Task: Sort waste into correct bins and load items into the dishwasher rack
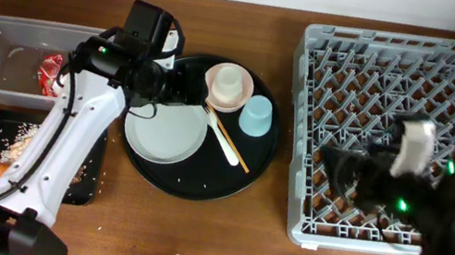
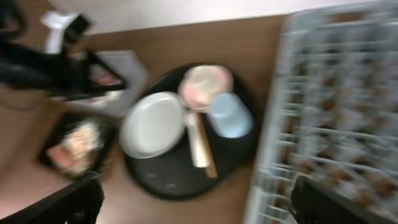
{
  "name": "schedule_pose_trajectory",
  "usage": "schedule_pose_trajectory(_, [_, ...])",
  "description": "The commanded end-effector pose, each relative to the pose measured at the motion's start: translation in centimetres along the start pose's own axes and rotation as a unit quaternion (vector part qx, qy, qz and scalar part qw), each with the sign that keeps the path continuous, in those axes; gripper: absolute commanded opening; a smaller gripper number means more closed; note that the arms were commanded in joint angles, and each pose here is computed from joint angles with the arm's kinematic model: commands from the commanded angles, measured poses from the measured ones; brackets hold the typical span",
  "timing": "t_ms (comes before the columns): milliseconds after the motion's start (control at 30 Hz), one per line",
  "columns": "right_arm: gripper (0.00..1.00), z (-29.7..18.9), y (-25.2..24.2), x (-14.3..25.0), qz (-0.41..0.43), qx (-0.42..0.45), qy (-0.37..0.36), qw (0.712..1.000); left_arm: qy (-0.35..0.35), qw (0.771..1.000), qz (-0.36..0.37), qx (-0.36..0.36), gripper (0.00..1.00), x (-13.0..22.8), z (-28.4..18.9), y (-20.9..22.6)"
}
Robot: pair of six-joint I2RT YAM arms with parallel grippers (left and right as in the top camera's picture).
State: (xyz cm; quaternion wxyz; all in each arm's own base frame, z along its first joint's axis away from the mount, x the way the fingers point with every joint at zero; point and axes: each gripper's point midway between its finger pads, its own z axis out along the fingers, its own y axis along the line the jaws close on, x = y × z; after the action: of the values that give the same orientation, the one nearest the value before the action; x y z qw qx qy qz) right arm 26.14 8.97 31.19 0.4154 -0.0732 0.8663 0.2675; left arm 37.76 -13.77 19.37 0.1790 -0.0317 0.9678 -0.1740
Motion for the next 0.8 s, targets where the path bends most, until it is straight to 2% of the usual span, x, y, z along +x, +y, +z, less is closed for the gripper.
schedule_pose_trajectory(0, [0.99,4.0,2.3,-0.2,0.051,-0.149,0.071,0.985,0.0,1.0,-0.006,-0.001,0.99,0.0,-0.1,0.1])
schedule_pose_trajectory(100, [0.97,9.3,-0.4,2.3,0.114,-0.157,0.153,0.969,0.0,1.0,-0.006,-0.001,0.99,0.0,-0.1,0.1])
schedule_pose_trajectory(167, [0.63,14.2,-0.9,5.4,0.104,-0.154,0.219,0.958,0.0,1.0,-0.006,-0.001,0.99,0.0,-0.1,0.1])
schedule_pose_trajectory(200, [0.23,16.7,-1.6,6.9,0.077,-0.119,0.24,0.96,-0.001,1.0,-0.006,-0.001,0.99,0.0,-0.1,0.1])
schedule_pose_trajectory(233, [0.07,18.9,-2.4,8.0,0.038,-0.069,0.247,0.966,0.0,1.0,-0.006,-0.001,0.99,0.0,-0.1,0.1])
schedule_pose_trajectory(267, [0.04,20.0,-3.0,8.0,0.0,-0.023,0.238,0.971,-0.001,1.0,-0.006,-0.001,0.99,0.0,-0.1,0.1])
schedule_pose_trajectory(333, [0.04,21.3,-4.1,6.7,-0.054,0.048,0.203,0.977,-0.001,1.0,-0.006,-0.001,0.99,0.0,-0.1,0.1])
schedule_pose_trajectory(367, [0.04,21.9,-5.3,5.3,-0.088,0.11,0.168,0.976,-0.001,1.0,-0.006,0.0,0.99,0.0,-0.1,0.1])
schedule_pose_trajectory(433, [0.04,22.4,-6.1,3.5,-0.111,0.156,0.129,0.973,0.0,1.0,-0.006,-0.001,0.99,0.0,-0.1,0.1])
schedule_pose_trajectory(500, [0.04,23.8,-6.1,2.6,-0.114,0.151,0.104,0.976,0.0,1.0,-0.006,-0.001,0.99,0.0,-0.1,0.1])
schedule_pose_trajectory(700, [0.04,30.5,-8.7,4.6,-0.115,0.149,0.092,0.978,-0.001,1.0,-0.006,-0.001,0.99,0.0,-0.1,0.1])
schedule_pose_trajectory(767, [0.04,30.5,-8.8,5.2,-0.114,0.15,0.101,0.977,-0.001,1.0,-0.006,-0.001,0.99,0.0,-0.1,0.1])
